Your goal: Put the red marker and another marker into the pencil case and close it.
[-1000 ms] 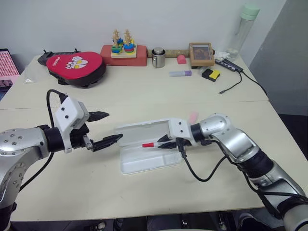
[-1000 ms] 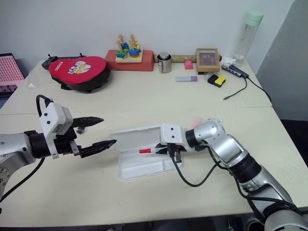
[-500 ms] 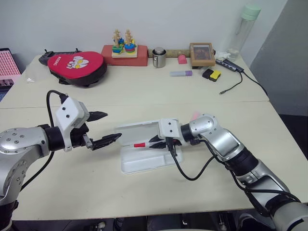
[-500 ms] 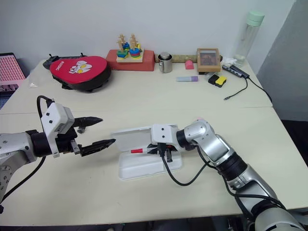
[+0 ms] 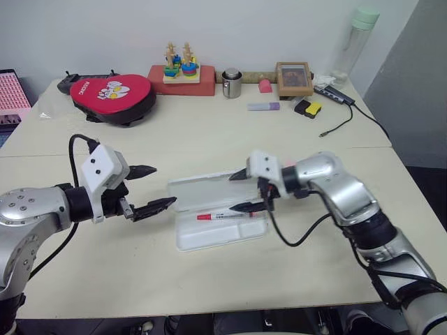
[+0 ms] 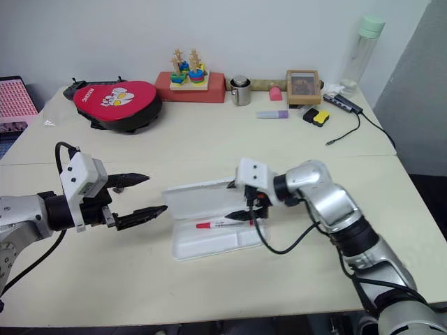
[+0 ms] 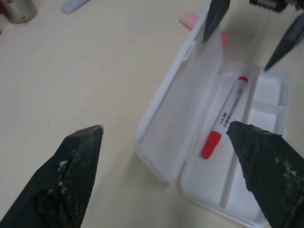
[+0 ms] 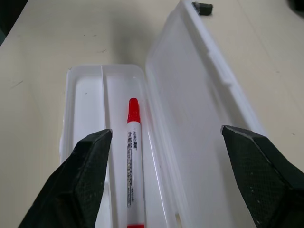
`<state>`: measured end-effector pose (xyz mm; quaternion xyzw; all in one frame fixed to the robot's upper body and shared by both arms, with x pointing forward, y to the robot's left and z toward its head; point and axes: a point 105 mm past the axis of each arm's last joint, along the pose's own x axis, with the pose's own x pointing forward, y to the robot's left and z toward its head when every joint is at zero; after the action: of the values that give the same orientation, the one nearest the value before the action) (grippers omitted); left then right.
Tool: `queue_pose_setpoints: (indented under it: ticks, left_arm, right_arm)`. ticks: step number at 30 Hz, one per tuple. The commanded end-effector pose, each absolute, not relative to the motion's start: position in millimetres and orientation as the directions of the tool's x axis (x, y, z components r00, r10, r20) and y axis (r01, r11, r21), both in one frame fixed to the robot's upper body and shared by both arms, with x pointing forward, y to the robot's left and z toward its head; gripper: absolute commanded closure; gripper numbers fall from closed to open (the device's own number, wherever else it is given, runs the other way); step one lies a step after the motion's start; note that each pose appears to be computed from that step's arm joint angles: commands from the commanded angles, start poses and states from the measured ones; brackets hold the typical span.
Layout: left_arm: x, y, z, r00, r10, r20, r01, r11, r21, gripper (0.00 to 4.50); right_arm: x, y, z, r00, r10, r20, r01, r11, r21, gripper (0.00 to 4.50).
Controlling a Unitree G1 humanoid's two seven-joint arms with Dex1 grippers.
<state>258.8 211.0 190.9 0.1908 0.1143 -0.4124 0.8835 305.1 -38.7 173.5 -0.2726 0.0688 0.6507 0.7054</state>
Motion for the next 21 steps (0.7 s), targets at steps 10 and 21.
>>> queue_pose_setpoints:
  ticks: [10,21]
  left_arm:
    - [253.7,206.3,202.3,0.636,-0.698,-0.330,0.772,0.571,0.279,0.00]
    - [252.8,201.7,198.6,0.633,-0.702,-0.328,0.774,0.571,0.273,0.00]
  right_arm:
    - [332.3,-102.7,186.6,0.396,0.792,-0.464,-0.909,0.268,-0.318,0.79]
    - [381.6,-104.9,176.7,0.709,0.601,-0.368,-0.696,0.682,-0.226,0.79]
